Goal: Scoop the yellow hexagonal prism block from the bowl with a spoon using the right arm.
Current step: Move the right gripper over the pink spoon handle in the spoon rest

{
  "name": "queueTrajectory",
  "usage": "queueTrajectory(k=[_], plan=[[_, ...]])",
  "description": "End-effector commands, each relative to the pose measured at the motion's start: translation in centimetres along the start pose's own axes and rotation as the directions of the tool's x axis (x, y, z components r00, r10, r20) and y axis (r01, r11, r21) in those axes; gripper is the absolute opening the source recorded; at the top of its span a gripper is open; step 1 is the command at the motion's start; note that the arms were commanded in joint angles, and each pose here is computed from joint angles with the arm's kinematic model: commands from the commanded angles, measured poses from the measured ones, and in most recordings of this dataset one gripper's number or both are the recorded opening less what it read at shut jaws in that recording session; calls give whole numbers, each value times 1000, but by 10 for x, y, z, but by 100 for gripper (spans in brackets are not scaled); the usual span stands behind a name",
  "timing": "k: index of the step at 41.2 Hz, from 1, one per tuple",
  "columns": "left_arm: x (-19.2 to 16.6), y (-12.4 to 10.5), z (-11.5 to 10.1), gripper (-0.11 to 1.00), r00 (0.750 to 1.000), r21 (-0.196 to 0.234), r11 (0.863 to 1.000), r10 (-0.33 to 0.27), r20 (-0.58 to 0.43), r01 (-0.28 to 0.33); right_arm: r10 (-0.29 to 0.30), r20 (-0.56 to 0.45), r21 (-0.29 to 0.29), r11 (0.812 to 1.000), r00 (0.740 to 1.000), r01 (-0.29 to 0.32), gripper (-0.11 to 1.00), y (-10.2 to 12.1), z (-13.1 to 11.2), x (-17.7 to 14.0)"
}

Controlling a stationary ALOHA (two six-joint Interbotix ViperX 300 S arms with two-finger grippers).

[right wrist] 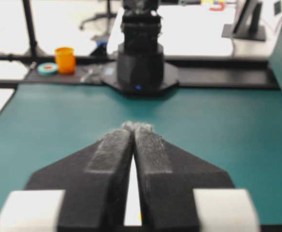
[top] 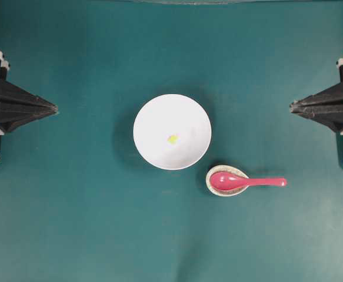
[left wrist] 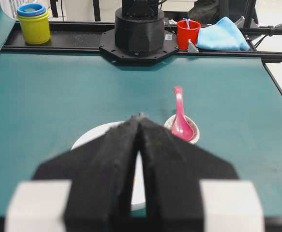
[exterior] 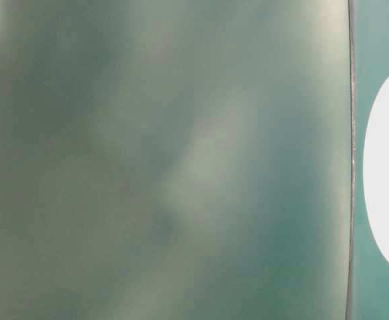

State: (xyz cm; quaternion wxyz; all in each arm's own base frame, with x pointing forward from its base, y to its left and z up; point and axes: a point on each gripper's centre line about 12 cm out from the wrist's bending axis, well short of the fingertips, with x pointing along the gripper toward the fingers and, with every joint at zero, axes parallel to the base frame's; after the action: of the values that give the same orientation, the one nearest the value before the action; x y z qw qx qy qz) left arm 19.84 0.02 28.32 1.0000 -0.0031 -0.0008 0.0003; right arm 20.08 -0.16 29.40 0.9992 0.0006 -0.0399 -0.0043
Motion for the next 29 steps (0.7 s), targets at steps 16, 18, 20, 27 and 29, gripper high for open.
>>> queueTrajectory(k=[16, 18, 20, 27, 29], plan=[[3, 0, 11, 0, 1000, 0, 1000, -1, 26, 1, -21, -53, 64, 998, 998, 24, 56, -3, -15, 11], [3, 0, 11, 0, 1000, 0, 1000, -1, 26, 1, -23, -64, 74, 997, 998, 28, 56, -3, -21, 14], [3, 0, 11, 0, 1000, 0, 1000, -1, 26, 1, -25, -70, 82, 996, 997, 31, 56, -3, -26, 17], [3, 0, 11, 0, 1000, -2, 1000, 0, 23, 1, -19, -91, 104, 994, 996, 28, 56, -1, -49, 27], [3, 0, 11, 0, 1000, -2, 1000, 0, 23, 1, -11, -101, 109, 994, 995, 22, 56, 1, -57, 30]])
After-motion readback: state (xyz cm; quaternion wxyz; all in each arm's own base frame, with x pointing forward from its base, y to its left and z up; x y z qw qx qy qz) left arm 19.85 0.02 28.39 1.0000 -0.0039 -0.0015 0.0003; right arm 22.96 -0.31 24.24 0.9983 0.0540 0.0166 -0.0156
